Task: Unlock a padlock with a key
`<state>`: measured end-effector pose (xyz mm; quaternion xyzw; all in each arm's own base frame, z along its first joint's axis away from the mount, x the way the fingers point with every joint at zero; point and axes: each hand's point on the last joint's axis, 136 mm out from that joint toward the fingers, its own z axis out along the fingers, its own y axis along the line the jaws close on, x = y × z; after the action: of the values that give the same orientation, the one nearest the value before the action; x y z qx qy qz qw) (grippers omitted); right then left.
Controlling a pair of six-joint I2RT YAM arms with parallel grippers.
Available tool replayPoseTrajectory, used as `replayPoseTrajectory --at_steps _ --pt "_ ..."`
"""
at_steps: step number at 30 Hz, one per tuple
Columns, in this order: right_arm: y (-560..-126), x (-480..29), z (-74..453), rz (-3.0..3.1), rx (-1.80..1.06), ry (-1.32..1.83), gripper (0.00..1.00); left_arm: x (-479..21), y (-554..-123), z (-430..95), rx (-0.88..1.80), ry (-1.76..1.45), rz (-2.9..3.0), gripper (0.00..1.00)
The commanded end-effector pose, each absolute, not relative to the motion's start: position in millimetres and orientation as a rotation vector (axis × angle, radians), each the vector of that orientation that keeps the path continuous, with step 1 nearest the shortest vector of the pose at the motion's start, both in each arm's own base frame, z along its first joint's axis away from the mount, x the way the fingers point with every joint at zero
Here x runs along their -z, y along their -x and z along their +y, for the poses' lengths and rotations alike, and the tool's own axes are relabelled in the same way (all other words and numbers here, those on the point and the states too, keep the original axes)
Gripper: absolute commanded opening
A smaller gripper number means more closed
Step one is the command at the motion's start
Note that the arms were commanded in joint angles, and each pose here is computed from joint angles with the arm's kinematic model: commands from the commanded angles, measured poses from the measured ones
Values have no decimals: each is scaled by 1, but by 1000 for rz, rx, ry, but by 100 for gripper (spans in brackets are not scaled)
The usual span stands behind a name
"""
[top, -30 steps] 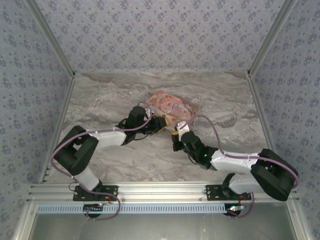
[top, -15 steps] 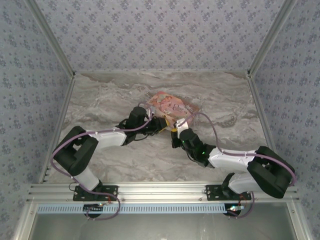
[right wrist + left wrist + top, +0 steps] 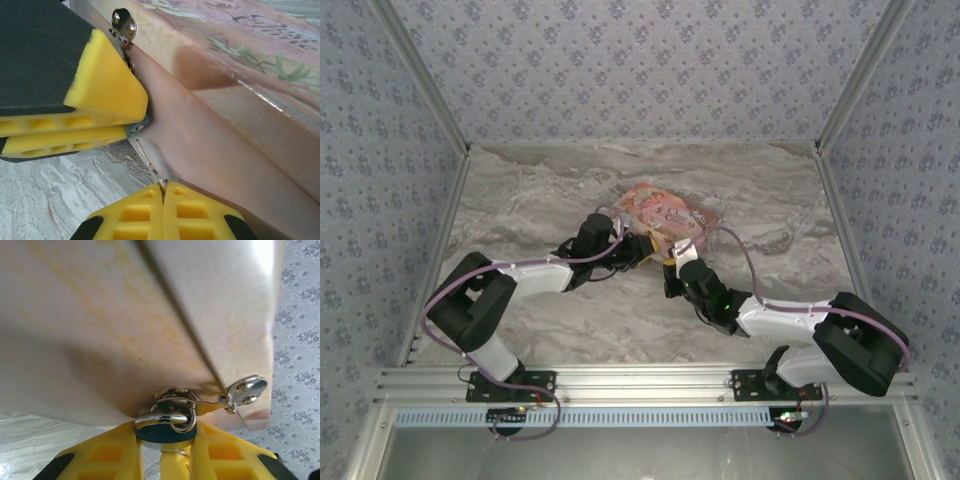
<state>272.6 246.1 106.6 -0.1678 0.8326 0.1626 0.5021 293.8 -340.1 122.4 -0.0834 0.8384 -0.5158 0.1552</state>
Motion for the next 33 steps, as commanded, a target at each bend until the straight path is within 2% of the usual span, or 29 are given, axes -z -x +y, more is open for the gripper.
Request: replayPoseTrajectory --at_steps 1,33 --pt "-272 -100 243 2029 -385 388 0 -146 -294 -344 1526 203 2321 23" --pt "-289 -119 258 1969 -472 392 0 -144 -292 -343 1530 211 2327 23"
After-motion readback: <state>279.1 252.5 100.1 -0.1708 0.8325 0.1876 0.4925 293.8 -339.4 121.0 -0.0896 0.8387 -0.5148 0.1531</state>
